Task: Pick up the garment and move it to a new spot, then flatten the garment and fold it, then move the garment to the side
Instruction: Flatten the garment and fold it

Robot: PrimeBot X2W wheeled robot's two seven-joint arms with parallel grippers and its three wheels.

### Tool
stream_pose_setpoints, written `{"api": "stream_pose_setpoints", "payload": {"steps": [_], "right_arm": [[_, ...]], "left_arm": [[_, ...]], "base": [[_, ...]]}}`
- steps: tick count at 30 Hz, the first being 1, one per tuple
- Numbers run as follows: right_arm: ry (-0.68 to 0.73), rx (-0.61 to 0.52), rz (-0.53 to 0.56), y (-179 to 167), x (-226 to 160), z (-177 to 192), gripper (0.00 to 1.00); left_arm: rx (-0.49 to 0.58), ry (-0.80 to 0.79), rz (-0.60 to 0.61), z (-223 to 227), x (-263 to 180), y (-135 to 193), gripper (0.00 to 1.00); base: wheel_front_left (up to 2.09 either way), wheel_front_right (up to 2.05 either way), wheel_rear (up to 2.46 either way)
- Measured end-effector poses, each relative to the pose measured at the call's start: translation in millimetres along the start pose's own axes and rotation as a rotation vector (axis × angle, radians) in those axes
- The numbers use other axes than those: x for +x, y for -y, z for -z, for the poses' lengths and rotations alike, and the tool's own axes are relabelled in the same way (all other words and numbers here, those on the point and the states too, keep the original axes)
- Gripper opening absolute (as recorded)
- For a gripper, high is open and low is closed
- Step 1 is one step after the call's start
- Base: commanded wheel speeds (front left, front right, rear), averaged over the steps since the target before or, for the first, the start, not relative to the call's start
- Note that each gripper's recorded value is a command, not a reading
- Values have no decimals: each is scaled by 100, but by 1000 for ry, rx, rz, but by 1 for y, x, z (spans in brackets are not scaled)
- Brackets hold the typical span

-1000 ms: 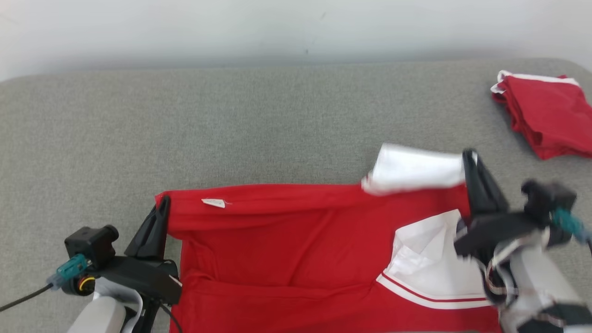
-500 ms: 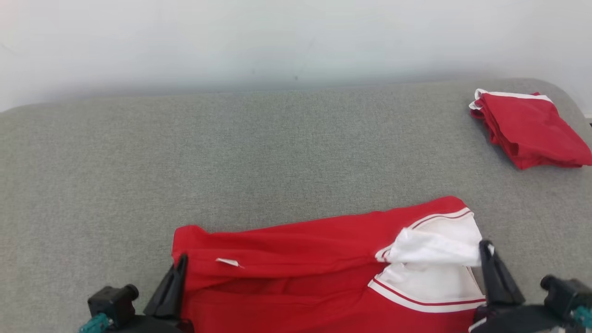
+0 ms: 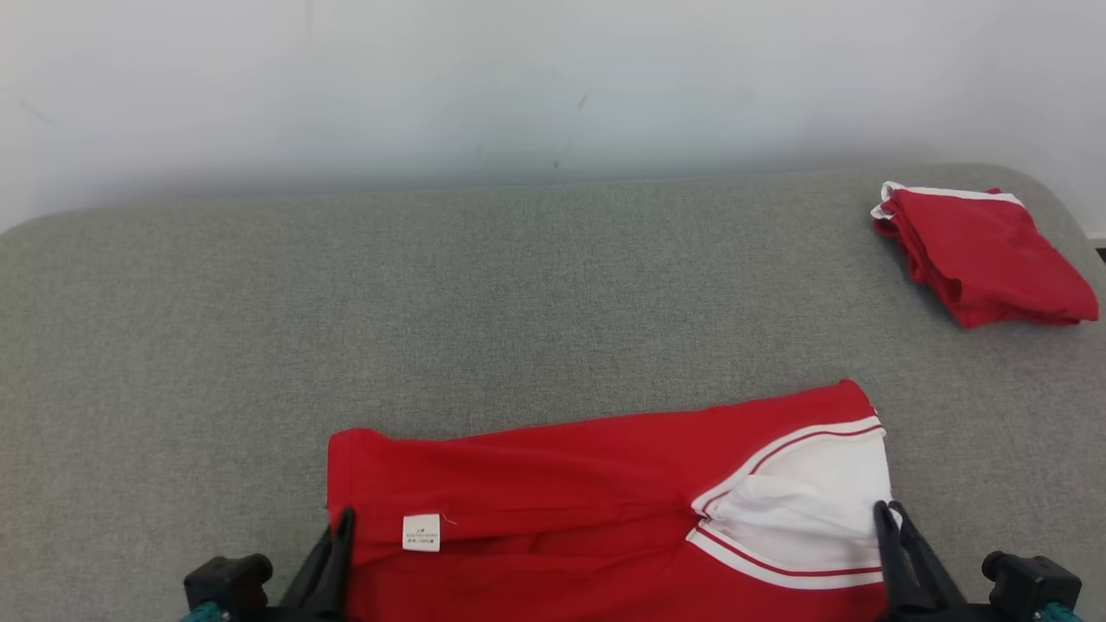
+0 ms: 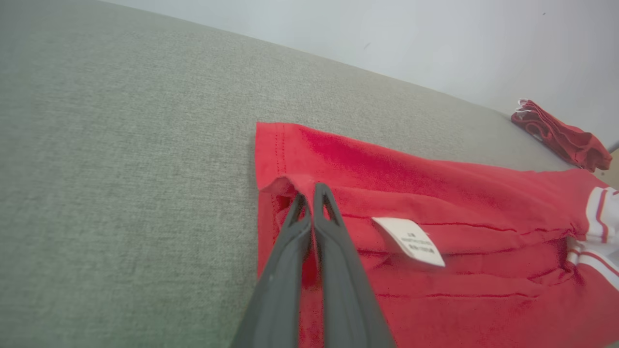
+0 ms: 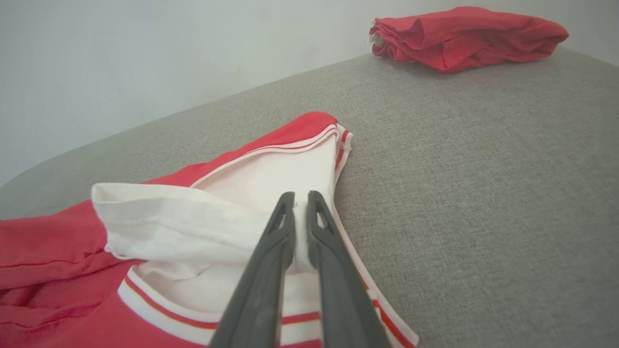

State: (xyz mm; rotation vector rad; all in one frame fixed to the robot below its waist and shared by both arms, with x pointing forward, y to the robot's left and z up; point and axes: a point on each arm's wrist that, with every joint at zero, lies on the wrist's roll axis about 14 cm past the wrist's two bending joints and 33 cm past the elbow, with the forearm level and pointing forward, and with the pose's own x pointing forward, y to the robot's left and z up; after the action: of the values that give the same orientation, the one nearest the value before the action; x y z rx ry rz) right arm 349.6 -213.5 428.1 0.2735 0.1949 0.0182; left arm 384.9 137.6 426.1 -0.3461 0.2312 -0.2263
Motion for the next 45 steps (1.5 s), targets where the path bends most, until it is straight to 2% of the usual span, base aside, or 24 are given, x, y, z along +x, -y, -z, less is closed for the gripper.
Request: {"api": "stream_pose_setpoints", "payload": {"steps": [12, 18, 22, 35, 42, 43, 44, 45], "right_arm": [[80, -16, -16, -3, 7, -25, 100], [21, -106, -24, -1, 20, -21, 100], [-36, -180, -13, 9, 26, -11, 100], [-267, -206, 4, 11, 40, 37, 100], [-333, -205, 0, 8, 48, 46, 100], [-335, -191, -1, 6, 49, 47, 83], [-335, -171, 0, 3, 50, 48, 14], [-334, -160, -4, 1, 51, 48, 0]], "left_arm": [[74, 158, -93, -39, -24, -19, 100], [98, 235, -170, -53, -46, -27, 100], [121, 233, -185, -47, -58, -24, 100], [146, 229, -230, -44, -73, -32, 100], [142, 223, -245, -42, -75, -36, 100], [141, 222, -246, -41, -75, -37, 100], [140, 221, -248, -41, -75, -37, 100], [139, 221, -249, -41, -76, -37, 100]], "base": [[0, 0, 0], [0, 0, 0], [0, 0, 0], [0, 0, 0], [0, 0, 0], [0, 0, 0], [0, 0, 0], [0, 0, 0]]}}
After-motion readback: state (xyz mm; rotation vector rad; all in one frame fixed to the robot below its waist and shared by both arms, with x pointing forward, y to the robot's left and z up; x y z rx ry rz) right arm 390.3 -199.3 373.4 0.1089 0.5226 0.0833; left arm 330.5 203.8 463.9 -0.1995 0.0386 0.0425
